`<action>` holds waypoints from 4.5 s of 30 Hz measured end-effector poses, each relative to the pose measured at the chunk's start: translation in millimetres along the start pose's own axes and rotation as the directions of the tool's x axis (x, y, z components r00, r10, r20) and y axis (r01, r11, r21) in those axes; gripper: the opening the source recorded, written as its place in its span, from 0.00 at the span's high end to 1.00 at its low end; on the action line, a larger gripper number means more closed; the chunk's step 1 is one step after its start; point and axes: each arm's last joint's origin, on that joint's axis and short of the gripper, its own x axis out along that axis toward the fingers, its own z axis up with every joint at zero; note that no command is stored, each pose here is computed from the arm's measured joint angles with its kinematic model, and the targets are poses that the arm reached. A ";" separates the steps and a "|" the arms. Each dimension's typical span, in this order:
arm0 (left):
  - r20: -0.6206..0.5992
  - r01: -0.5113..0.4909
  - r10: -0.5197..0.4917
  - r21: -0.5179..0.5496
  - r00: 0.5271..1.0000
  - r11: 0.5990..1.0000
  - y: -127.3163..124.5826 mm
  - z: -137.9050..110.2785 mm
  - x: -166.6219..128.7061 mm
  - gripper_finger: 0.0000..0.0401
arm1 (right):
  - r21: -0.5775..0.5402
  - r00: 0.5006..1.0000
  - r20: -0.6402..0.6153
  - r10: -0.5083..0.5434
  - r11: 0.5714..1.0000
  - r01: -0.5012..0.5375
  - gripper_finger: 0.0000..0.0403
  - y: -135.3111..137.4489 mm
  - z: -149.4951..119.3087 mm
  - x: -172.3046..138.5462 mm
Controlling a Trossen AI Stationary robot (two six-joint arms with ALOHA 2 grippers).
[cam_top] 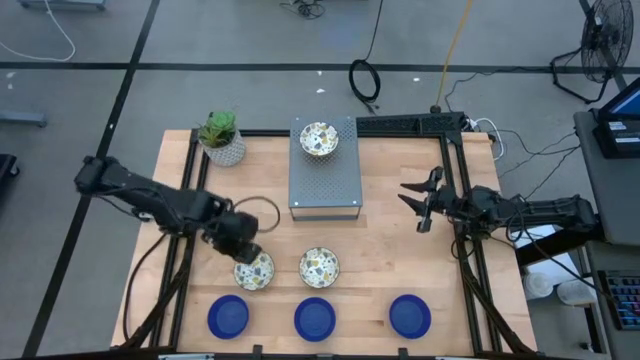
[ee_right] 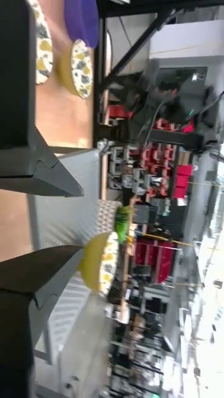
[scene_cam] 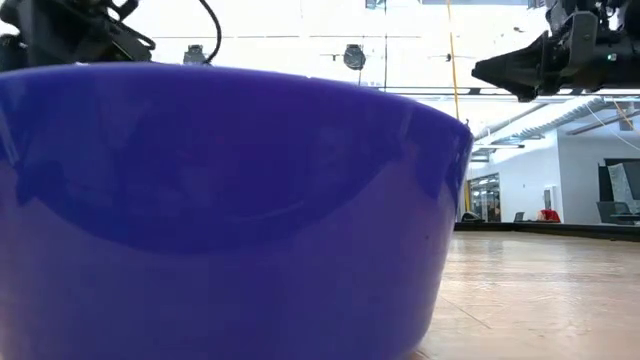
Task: Pick & Place Mini bowls
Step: Stack the left yellow patterned bowl on the yellow patterned bowl on the shelf
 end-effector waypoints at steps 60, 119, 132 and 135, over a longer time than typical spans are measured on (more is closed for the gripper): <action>0.339 -0.219 0.289 -0.231 0.895 0.948 13.5 -20.0 65.2 0.55 | -0.009 0.996 -0.088 0.011 1.000 -0.012 0.68 1.1 -8.8 -0.4; 0.254 -0.188 0.282 -0.339 0.925 0.922 49.0 -21.5 68.2 0.55 | -0.008 0.995 -0.102 0.011 1.000 -0.012 0.68 1.2 -10.3 -0.5; 0.314 -0.173 0.266 -0.295 0.911 0.940 47.5 -19.8 68.0 0.55 | -0.008 0.995 -0.103 0.011 1.000 -0.012 0.68 1.2 -10.4 -0.6; 0.319 -0.175 0.266 -0.287 0.910 0.942 47.5 -19.6 68.0 0.55 | -0.008 0.995 -0.103 0.011 1.000 -0.012 0.68 1.2 -10.4 -0.6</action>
